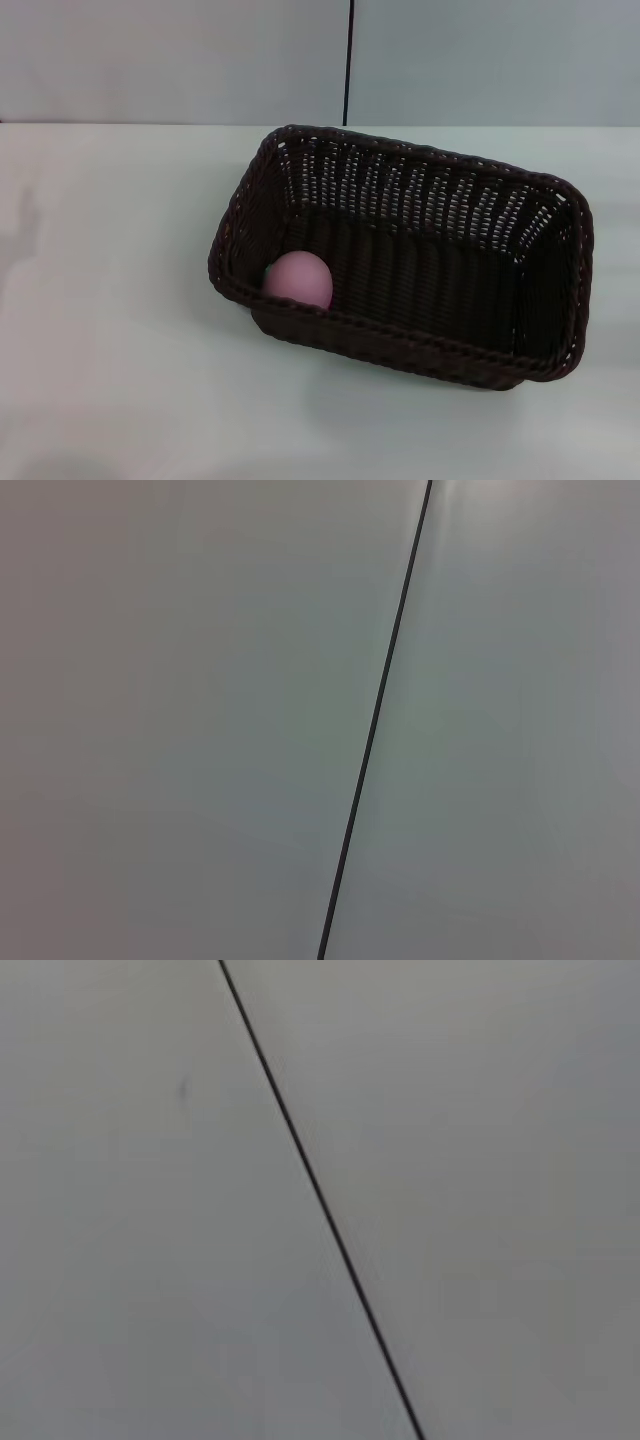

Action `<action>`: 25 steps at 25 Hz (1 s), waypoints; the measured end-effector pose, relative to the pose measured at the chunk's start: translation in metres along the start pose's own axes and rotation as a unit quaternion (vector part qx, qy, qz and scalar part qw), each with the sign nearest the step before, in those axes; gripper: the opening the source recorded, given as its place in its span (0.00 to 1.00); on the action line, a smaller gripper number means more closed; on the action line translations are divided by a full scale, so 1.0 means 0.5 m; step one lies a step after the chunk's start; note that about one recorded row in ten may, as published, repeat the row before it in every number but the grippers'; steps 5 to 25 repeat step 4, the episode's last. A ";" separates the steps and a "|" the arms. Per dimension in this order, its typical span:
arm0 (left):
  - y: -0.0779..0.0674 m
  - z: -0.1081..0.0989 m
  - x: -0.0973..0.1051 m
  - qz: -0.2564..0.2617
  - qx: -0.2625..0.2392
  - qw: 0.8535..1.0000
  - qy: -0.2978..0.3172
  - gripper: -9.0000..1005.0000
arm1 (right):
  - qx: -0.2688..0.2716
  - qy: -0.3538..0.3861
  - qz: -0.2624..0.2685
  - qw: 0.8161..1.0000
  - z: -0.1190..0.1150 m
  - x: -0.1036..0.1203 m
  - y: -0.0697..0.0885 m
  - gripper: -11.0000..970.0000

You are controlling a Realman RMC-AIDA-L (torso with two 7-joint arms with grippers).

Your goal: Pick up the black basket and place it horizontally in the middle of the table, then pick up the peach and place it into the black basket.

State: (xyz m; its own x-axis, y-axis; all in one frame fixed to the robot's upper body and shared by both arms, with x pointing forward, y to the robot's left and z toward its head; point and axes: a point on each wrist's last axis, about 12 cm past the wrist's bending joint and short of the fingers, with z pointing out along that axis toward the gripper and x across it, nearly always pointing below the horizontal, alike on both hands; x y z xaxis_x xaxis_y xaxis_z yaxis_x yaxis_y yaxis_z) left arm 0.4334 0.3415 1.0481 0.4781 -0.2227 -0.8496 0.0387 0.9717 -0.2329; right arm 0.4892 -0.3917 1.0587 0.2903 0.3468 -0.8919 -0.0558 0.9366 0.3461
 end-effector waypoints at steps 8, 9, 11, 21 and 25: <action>0.002 0.009 0.001 0.001 -0.006 1.000 -0.004 0.71 | 0.009 -0.006 -0.002 1.000 0.001 -0.003 -0.004 0.50; 0.002 0.009 0.001 0.001 -0.006 1.000 -0.004 0.71 | 0.009 -0.006 -0.002 1.000 0.001 -0.003 -0.004 0.50; 0.002 0.009 0.001 0.001 -0.006 1.000 -0.004 0.71 | 0.009 -0.006 -0.002 1.000 0.001 -0.003 -0.004 0.50; 0.002 0.009 0.001 0.001 -0.006 1.000 -0.004 0.71 | 0.009 -0.006 -0.002 1.000 0.001 -0.003 -0.004 0.50; 0.002 0.009 0.001 0.001 -0.006 1.000 -0.004 0.71 | 0.009 -0.006 -0.002 1.000 0.001 -0.003 -0.004 0.50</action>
